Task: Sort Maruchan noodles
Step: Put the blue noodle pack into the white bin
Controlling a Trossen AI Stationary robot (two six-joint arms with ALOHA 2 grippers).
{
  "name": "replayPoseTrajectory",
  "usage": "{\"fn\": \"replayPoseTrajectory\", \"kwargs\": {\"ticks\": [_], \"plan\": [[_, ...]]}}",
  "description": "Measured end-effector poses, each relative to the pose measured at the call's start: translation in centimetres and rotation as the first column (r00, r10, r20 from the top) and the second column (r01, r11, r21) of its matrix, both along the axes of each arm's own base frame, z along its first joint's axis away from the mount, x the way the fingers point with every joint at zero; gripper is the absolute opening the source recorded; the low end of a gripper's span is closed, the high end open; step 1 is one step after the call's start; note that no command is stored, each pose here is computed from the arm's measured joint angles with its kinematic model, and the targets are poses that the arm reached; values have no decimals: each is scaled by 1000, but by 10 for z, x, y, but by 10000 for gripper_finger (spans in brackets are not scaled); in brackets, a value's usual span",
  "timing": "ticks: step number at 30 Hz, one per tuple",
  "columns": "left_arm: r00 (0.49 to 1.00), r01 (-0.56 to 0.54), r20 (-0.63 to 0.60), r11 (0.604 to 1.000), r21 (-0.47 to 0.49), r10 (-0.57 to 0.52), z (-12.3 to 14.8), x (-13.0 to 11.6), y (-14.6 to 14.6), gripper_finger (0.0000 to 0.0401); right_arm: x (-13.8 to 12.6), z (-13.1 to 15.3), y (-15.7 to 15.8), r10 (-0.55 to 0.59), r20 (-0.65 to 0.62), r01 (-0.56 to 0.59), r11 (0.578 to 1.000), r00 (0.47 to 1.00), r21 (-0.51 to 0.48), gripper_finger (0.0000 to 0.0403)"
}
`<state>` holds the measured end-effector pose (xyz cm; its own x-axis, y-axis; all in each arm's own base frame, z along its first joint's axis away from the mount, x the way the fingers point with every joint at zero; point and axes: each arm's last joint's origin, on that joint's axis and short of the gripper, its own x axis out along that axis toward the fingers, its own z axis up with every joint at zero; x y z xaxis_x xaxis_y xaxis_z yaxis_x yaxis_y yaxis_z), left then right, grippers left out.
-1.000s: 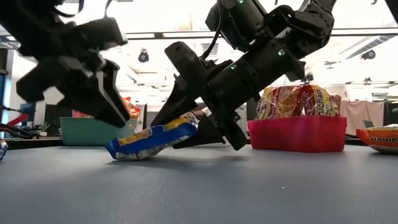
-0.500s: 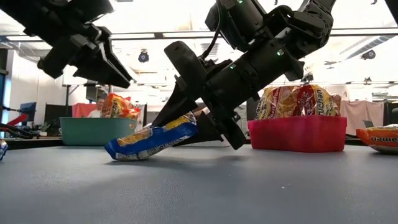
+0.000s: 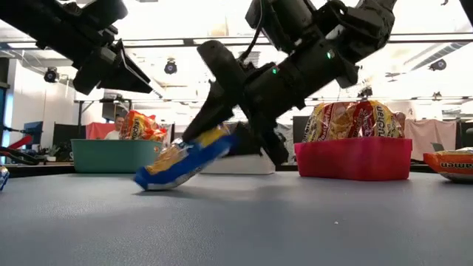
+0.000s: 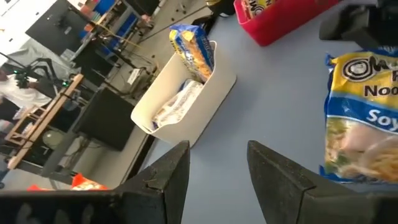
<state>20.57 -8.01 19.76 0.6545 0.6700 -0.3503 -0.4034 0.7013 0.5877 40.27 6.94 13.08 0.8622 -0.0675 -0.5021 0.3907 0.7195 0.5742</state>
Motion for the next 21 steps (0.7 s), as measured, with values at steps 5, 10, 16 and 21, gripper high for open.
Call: {"fn": "replayPoseTrajectory", "kwargs": {"ticks": [5, 10, 16, 21], "plan": [[999, -53, 11, 997, 54, 53, 4, 1, 8, 145, -1, 26, -13, -13, 65, 15, 1000, 998, -25, 198], [995, -86, -34, 982, 169, 93, 7, 1, 15, 145, -5, 53, -30, -38, 106, 43, 998, 994, -45, 198], [996, -75, -42, 980, 185, 84, 17, 4, 15, 145, -15, 74, -52, -93, 88, 98, 994, 992, -45, 198], [990, 100, -99, 995, -12, -101, 8, 8, 11, 145, -22, 75, -51, -118, 18, 118, 993, 993, 7, 198]]}}
